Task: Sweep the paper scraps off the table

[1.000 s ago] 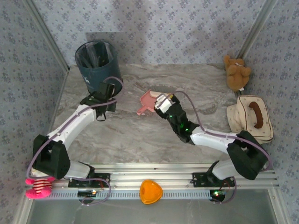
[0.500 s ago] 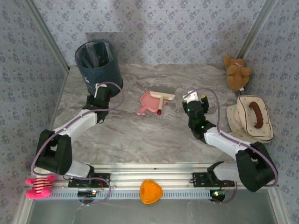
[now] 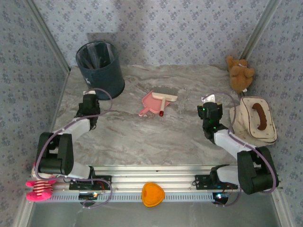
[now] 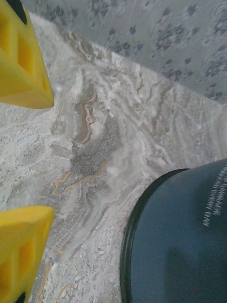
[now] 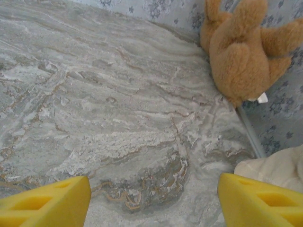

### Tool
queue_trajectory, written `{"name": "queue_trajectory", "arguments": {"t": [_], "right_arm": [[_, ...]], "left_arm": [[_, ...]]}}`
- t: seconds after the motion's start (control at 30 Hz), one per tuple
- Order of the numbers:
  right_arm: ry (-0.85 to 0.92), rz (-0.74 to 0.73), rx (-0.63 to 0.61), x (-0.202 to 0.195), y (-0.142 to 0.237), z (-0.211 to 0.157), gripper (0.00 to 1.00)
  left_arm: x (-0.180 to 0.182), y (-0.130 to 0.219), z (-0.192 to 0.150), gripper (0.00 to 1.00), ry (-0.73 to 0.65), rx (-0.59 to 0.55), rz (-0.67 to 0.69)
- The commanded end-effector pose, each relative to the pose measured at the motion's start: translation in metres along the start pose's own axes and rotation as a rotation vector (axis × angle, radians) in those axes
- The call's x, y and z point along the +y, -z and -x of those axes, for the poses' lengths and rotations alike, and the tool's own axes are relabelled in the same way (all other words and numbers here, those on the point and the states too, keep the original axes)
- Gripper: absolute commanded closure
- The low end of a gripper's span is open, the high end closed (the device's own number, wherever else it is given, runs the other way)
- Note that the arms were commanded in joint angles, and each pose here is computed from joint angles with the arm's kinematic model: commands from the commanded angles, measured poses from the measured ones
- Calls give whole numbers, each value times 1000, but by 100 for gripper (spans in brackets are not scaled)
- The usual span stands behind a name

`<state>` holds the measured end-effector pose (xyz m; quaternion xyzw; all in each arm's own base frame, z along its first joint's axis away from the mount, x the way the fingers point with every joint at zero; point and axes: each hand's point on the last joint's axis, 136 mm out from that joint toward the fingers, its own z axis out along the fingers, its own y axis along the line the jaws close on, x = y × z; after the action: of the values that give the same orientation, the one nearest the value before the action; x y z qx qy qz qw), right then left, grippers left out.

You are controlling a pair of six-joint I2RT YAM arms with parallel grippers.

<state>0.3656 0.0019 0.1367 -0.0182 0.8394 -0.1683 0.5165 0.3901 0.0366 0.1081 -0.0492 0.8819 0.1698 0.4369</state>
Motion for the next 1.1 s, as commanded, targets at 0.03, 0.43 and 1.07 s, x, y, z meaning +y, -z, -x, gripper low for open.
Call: {"name": "queue_trajectory", "arguments": {"t": [0.03,0.43,1.07], "right_arm": [[-82,94,0,6,-5,-9,27],[-188,158,-101,-9,-15,-11,24],[-220,216,-141,-1,-33,-33,23]], "left_arm": [[-9,4,25,40,96,-146,-149],[-18,1,11,38,166,-205,-284],[-26,-9,-9,24,164,-248,-311]]}}
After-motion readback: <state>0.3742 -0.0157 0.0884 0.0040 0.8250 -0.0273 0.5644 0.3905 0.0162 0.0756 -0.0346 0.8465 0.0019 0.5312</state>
